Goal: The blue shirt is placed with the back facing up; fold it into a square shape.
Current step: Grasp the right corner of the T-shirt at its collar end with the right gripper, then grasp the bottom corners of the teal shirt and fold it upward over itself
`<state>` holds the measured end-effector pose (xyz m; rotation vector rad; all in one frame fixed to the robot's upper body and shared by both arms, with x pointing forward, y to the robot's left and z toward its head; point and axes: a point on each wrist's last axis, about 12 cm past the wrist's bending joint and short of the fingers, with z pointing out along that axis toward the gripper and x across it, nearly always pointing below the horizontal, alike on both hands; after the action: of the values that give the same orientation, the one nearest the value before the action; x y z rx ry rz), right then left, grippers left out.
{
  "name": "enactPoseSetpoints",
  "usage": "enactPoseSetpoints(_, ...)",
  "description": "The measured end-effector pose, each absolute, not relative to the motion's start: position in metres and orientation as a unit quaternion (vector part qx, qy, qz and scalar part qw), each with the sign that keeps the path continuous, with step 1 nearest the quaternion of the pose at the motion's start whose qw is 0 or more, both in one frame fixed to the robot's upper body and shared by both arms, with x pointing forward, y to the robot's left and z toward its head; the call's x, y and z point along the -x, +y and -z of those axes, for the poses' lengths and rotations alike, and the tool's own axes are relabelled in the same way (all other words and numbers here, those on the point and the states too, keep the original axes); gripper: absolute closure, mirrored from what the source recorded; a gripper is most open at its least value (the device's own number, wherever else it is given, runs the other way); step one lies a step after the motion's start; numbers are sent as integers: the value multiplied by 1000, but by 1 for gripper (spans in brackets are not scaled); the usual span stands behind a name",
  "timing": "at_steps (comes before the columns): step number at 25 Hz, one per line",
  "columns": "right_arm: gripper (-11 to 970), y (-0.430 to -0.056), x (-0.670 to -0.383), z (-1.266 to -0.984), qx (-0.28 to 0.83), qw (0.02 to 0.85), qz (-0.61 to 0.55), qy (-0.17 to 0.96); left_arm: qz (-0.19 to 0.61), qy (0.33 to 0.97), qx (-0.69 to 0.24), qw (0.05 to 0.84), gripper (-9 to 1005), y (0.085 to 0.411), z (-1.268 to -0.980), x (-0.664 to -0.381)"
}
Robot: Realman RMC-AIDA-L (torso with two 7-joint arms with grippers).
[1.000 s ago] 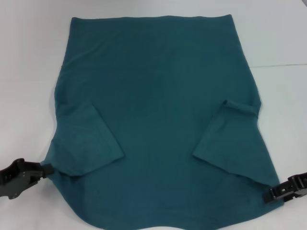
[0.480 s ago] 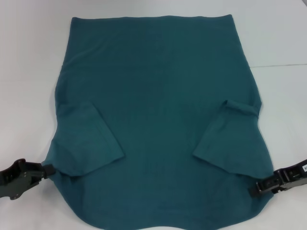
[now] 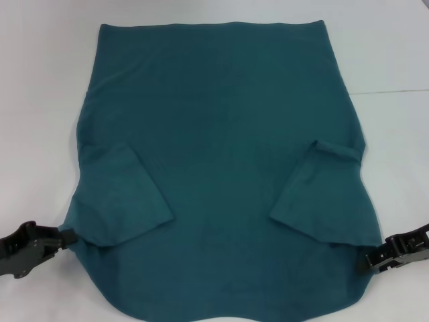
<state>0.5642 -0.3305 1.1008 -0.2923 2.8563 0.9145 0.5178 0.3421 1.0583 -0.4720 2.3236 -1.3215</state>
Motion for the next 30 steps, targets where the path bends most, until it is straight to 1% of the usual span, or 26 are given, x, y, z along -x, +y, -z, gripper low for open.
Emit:
enactPoseSetpoints(2, 415, -331, -564, -1101, 97, 64, -303, 946, 475, 837, 170, 212, 979, 342, -1058, -518)
enactPoseSetpoints(7, 656, -331, -564, -1101, 97, 65, -302, 946, 475, 837, 170, 212, 979, 342, -1058, -518)
enactPoseSetpoints(15, 872, -333, -564, -1101, 95, 64, -302, 946, 477, 837, 167, 211, 978, 342, -1058, -517)
enactPoseSetpoints(24, 888, -344, -553, -1107, 90, 48, -313, 944, 468, 848, 151, 195, 978, 350, -1060, -506)
enactPoseSetpoints(30, 888, -354, -540, -1110, 88, 30, -321, 943, 467, 857, 129, 178, 978, 360, -1065, -489)
